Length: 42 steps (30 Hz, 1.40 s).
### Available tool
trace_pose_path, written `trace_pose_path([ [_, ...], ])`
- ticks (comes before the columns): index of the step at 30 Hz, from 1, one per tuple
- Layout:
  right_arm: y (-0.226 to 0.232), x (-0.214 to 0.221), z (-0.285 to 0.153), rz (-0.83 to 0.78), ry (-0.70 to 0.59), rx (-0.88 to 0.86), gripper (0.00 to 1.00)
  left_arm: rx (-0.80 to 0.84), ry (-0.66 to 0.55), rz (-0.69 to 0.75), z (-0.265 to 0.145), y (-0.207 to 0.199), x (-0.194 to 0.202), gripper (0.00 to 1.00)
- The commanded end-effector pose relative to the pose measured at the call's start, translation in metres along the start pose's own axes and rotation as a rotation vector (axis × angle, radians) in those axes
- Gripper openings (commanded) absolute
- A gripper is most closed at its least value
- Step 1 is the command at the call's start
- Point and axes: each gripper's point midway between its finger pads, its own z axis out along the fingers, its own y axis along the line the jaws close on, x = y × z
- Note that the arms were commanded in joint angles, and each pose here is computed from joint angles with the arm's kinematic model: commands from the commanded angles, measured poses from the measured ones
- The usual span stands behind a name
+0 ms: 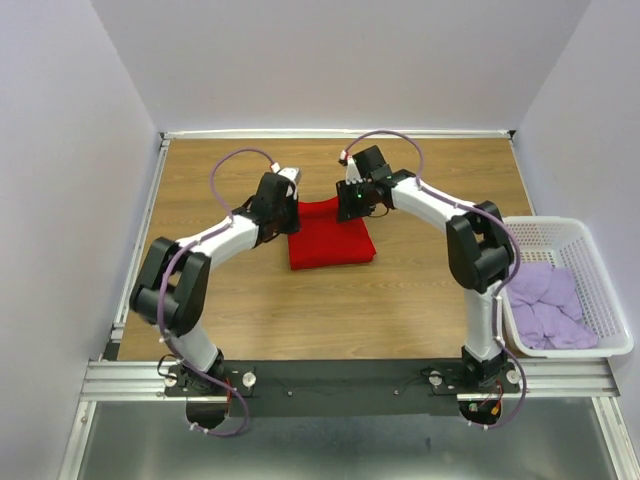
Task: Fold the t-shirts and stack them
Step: Fold the tshirt
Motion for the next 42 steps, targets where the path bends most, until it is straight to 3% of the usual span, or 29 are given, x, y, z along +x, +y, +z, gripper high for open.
trace_pose_path([
  [1, -0.004, -0.03, 0.027, -0.041, -0.058, -0.083, 0.41, 0.013, -0.065, 0.025, 0.032, 0.001, -0.039, 0.14],
  [5, -0.035, -0.041, 0.054, 0.024, -0.06, -0.072, 0.41, -0.007, -0.056, -0.013, 0.059, 0.02, -0.052, 0.13],
  [13, -0.05, -0.069, 0.063, 0.104, -0.102, -0.134, 0.42, -0.009, 0.016, -0.079, 0.093, 0.053, -0.041, 0.14],
  [17, -0.031, -0.09, 0.036, 0.098, -0.149, -0.199, 0.43, 0.011, -0.042, -0.081, 0.071, 0.047, -0.066, 0.21],
  [23, -0.012, -0.098, 0.004, 0.123, -0.178, -0.309, 0.44, 0.029, -0.255, -0.095, 0.011, 0.031, -0.117, 0.44],
  [24, -0.014, -0.101, -0.002, 0.128, -0.195, -0.323, 0.44, 0.041, -0.256, -0.097, 0.011, 0.03, -0.111, 0.49],
  [27, -0.019, -0.096, 0.003, 0.17, -0.2, -0.41, 0.44, 0.158, -0.226, -0.088, 0.02, 0.012, -0.1, 0.49],
  [31, -0.033, -0.083, 0.024, 0.231, -0.164, -0.487, 0.44, 0.248, -0.149, -0.117, 0.049, 0.005, -0.071, 0.44],
  [38, -0.086, -0.058, 0.071, 0.358, -0.112, -0.474, 0.44, 0.2, -0.038, -0.189, 0.093, 0.027, -0.033, 0.41],
  [42, -0.112, -0.052, 0.067, 0.39, -0.123, -0.447, 0.44, 0.193, 0.012, -0.253, 0.099, 0.043, -0.018, 0.4],
])
